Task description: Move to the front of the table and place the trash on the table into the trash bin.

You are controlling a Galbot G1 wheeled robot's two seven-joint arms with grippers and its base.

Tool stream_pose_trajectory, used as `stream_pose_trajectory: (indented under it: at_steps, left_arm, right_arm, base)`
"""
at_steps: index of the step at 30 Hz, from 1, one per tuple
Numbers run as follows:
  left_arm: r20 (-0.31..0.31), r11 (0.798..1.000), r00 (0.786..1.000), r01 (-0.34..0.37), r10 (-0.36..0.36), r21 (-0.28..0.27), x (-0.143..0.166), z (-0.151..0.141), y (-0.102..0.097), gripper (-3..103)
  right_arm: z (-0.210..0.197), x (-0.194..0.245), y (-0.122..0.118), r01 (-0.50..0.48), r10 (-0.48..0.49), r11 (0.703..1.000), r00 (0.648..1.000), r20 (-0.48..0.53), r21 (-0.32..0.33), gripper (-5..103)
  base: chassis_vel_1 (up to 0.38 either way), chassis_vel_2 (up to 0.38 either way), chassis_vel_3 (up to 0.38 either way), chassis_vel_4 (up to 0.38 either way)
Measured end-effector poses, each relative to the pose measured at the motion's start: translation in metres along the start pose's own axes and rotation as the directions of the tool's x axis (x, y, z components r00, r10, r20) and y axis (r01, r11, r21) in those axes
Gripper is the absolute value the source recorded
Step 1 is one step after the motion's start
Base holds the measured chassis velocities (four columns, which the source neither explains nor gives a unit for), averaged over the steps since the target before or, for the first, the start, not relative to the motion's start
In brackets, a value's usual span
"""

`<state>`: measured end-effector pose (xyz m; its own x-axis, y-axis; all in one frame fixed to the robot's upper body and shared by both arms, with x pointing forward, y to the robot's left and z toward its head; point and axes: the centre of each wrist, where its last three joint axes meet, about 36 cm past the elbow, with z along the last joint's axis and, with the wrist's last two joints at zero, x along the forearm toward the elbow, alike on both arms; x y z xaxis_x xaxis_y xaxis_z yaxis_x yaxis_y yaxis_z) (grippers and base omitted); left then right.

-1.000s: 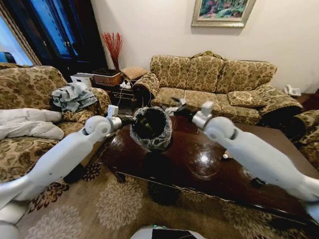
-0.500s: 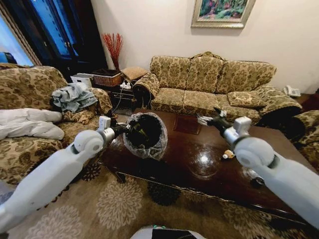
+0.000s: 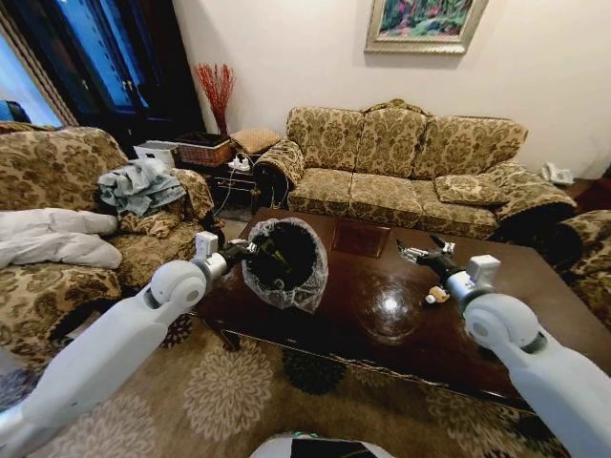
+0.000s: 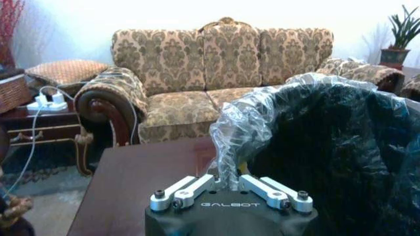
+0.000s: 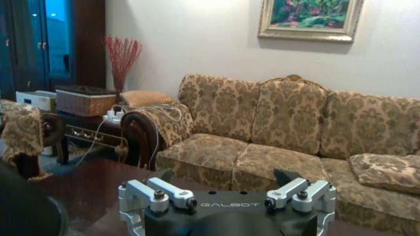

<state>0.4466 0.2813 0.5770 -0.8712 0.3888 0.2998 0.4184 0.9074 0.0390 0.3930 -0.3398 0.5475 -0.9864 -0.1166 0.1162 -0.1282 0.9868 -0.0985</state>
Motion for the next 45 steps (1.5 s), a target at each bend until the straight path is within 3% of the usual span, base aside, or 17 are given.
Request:
stream_pose_trajectory:
  at_steps: [17, 30, 42, 45]
  left_arm:
    - [0.027, 1.0, 1.0, -0.01, 0.01, -0.004, 0.008, -0.008, 0.002, 2]
    - [0.088, 0.999, 0.996, -0.032, 0.029, 0.028, 0.015, -0.021, -0.015, 2]
    - [0.075, 0.999, 0.997, -0.002, 0.0, 0.032, 0.019, -0.016, -0.024, 2]
    - [0.07, 1.0, 0.998, -0.003, 0.001, 0.02, 0.023, -0.019, -0.024, 2]
  right_arm:
    - [0.014, 0.008, 0.018, 0.006, -0.005, 1.0, 0.999, -0.052, 0.024, 100]
    - [0.036, 0.018, 0.029, -0.015, 0.02, 0.999, 0.994, -0.107, 0.042, 100]
    - [0.039, 0.009, 0.03, -0.037, 0.037, 0.999, 0.996, -0.081, 0.005, 100]
    - [0.044, 0.003, 0.034, -0.084, 0.082, 0.996, 0.994, -0.066, -0.033, 100]
  base:
    - [-0.025, -0.028, -0.002, -0.009]
    - [-0.22, -0.215, 0.22, 0.202]
    - [-0.336, -0.325, 0.342, 0.339]
    - [-0.351, -0.357, 0.348, 0.357]
